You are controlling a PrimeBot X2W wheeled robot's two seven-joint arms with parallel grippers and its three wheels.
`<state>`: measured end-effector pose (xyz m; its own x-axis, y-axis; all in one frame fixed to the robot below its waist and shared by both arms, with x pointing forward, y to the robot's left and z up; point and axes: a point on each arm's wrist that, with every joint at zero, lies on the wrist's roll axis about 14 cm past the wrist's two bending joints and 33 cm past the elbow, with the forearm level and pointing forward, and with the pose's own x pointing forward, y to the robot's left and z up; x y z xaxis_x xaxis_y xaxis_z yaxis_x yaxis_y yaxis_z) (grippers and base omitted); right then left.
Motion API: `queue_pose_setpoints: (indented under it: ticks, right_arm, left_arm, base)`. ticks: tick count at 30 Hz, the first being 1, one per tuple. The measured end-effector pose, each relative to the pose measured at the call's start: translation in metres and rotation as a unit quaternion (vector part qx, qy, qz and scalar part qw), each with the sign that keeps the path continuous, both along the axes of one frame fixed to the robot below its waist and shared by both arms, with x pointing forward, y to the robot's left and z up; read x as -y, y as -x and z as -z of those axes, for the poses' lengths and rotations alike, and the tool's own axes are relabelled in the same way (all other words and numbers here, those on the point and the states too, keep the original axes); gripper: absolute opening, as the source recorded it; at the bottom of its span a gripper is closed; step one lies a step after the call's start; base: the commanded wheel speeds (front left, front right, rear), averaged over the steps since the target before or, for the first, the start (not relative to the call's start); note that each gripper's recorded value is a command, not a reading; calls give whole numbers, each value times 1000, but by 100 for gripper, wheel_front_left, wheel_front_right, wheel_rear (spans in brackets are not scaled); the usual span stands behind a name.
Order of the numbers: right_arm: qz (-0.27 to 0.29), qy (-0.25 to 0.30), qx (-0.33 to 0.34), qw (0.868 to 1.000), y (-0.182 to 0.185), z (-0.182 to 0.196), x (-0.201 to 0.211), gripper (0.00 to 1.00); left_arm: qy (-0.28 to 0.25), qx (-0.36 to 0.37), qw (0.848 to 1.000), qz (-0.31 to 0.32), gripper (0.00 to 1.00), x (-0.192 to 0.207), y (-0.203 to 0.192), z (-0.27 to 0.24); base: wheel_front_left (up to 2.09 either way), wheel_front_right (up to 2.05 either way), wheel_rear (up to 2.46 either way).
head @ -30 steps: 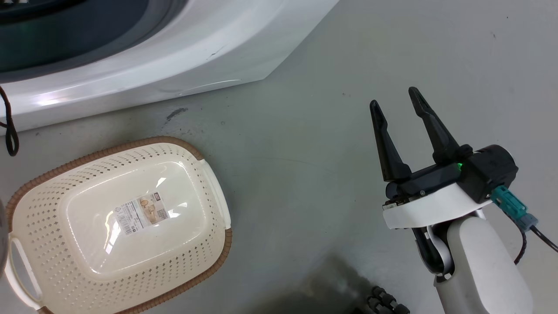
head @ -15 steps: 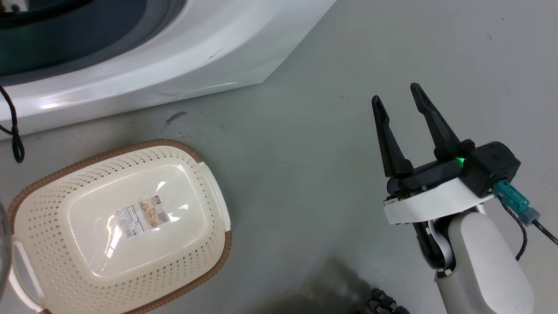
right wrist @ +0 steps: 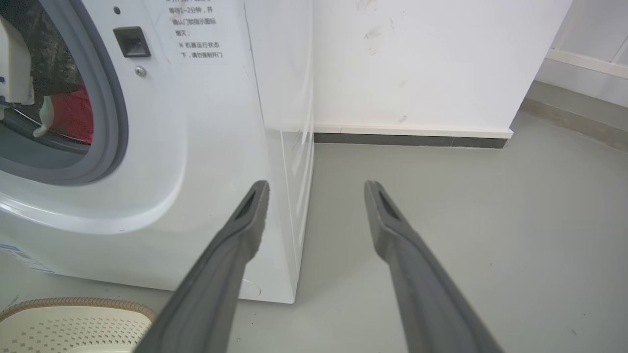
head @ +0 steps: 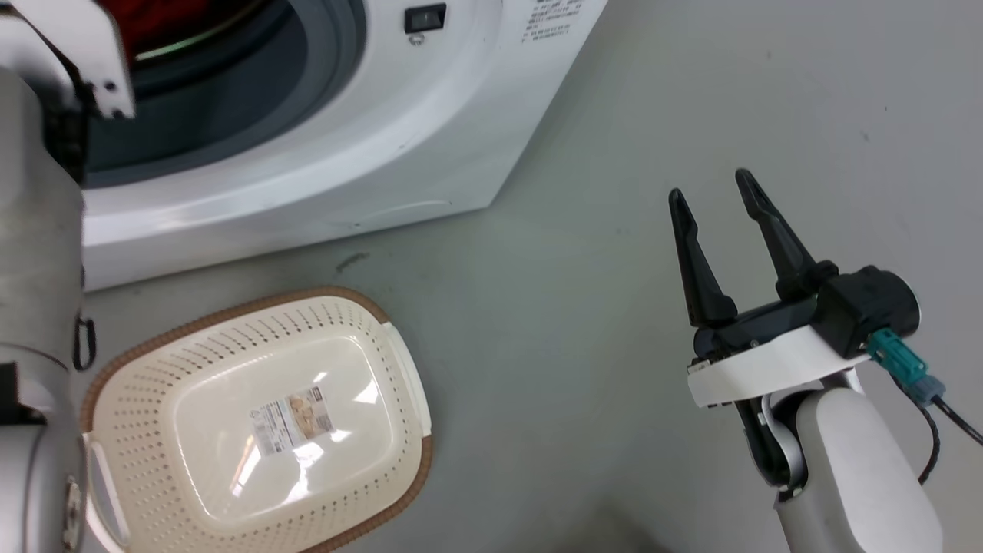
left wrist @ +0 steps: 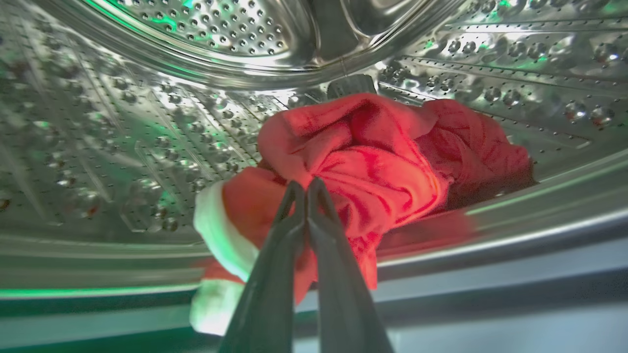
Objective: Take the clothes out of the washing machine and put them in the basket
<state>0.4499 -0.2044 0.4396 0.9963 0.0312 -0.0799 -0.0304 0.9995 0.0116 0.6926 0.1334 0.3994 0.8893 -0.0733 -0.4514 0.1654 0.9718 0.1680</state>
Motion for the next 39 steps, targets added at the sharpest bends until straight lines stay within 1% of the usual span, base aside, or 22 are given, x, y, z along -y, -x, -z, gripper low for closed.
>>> queue_pose_setpoints:
  ticks: [7, 14, 19, 24, 29, 39]
  right_arm:
    - [5, -2, 13, 1000, 17, -16, 0, 100]
    - [6, -3, 34, 999, 32, -34, -2, 100]
    - [3, -5, 47, 999, 38, -44, -5, 100]
    - [1, -7, 55, 998, 44, -50, -8, 100]
    - [-2, -11, 64, 998, 52, -56, -11, 100]
    - [-12, -9, 80, 997, 67, -68, -20, 100]
  left_arm:
    - [26, 57, 998, 9, 0, 3, 29, -32]
    - [51, 110, 993, 15, 0, 3, 59, -64]
    - [64, 144, 987, 8, 0, -6, 72, -89]
    - [86, 169, 982, 9, 0, -5, 86, -108]
    - [112, 220, 969, 11, 0, -2, 101, -140]
    - [144, 304, 942, 11, 0, -7, 154, -186]
  base:
    - [0, 0, 0]
    - [0, 0, 0]
    - [0, 0, 0]
    - [0, 0, 0]
    - [0, 0, 0]
    - [0, 0, 0]
